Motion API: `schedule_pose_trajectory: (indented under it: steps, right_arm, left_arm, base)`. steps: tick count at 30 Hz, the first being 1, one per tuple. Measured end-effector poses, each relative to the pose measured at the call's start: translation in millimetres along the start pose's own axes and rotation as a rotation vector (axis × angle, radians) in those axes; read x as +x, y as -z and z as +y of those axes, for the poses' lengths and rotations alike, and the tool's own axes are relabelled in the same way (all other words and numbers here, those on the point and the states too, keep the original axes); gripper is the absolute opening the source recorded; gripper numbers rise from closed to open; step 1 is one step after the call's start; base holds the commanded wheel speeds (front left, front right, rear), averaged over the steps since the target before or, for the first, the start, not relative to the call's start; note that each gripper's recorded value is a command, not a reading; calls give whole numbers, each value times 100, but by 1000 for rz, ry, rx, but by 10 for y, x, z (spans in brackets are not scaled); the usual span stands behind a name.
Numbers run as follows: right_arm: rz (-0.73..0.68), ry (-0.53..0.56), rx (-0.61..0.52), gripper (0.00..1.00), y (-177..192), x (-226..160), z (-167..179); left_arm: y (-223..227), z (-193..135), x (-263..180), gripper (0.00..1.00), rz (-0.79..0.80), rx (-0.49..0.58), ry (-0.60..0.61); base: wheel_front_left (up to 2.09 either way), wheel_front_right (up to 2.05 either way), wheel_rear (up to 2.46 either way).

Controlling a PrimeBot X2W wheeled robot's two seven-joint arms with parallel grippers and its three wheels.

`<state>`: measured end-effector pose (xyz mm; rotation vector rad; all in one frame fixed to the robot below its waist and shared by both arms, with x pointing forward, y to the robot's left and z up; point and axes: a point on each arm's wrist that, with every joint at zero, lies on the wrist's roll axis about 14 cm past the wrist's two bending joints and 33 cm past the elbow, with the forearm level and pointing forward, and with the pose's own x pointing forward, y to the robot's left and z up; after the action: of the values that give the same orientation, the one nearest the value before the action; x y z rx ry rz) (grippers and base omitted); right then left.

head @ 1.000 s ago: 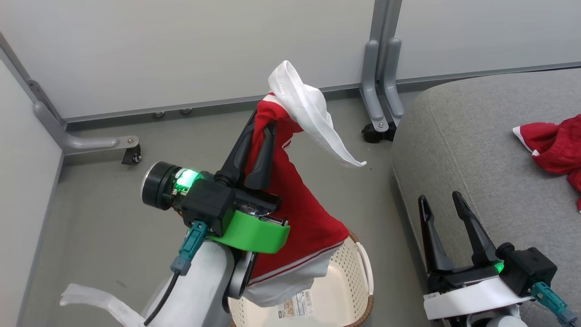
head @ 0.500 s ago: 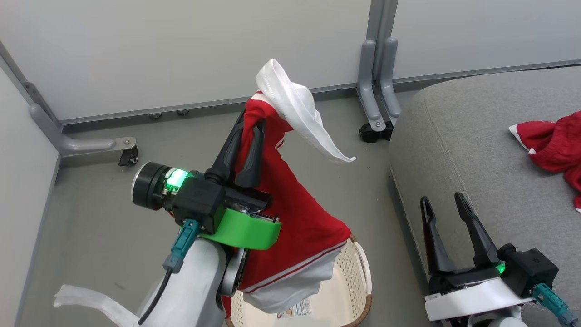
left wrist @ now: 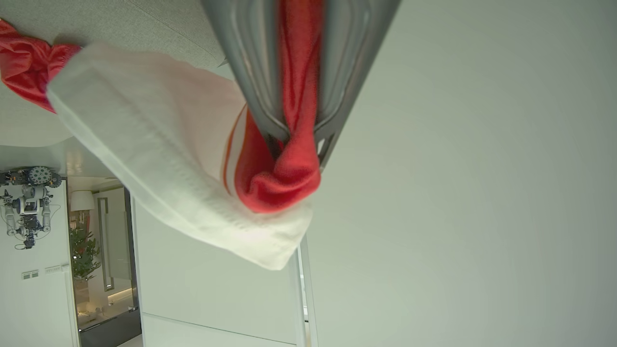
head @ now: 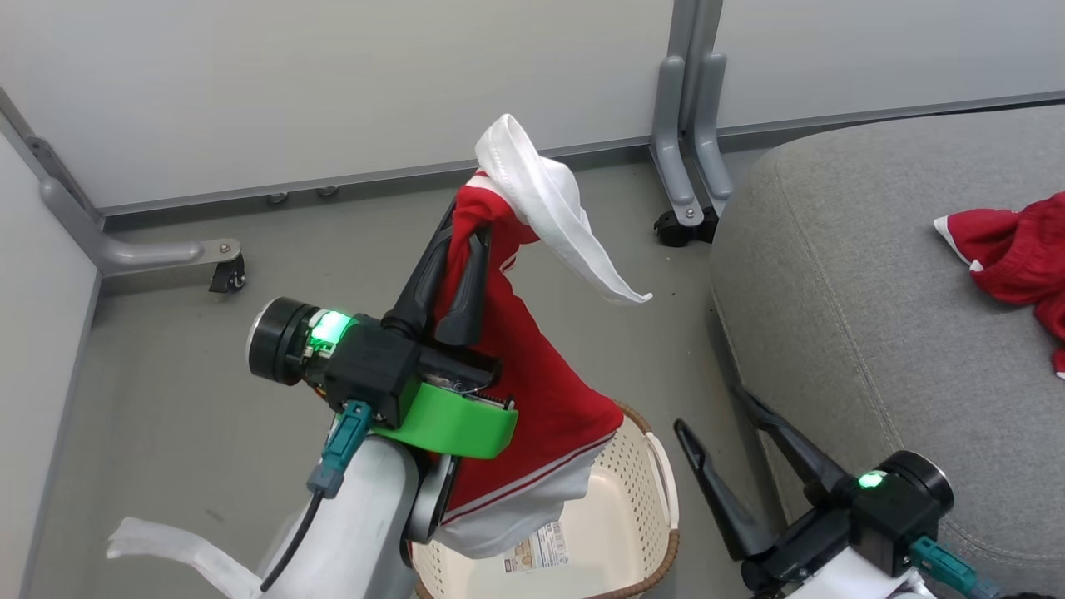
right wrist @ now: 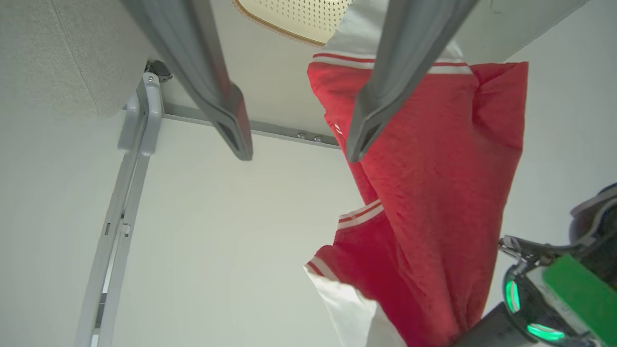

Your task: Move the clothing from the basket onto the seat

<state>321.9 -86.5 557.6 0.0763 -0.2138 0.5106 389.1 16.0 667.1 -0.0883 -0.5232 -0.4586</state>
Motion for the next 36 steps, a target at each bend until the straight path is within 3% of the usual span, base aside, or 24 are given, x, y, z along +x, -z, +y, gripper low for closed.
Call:
schedule_pose_trajectory:
  steps: [11,20,36]
  right_arm:
    - [34,-211,-13,100,79,232,351]
    - [109,-301,66,100,252,371,480]
    - [162,-440,64,100,330,537,790]
  left_arm:
    - [69,-120,-33,0,21,11,52]
    - [-13,-305,-49,0,4,24,128]
    - [-101,-605,-120,0,-8,21,227]
  base:
    - [0,0,0]
    - [0,0,0]
    - [0,0,0]
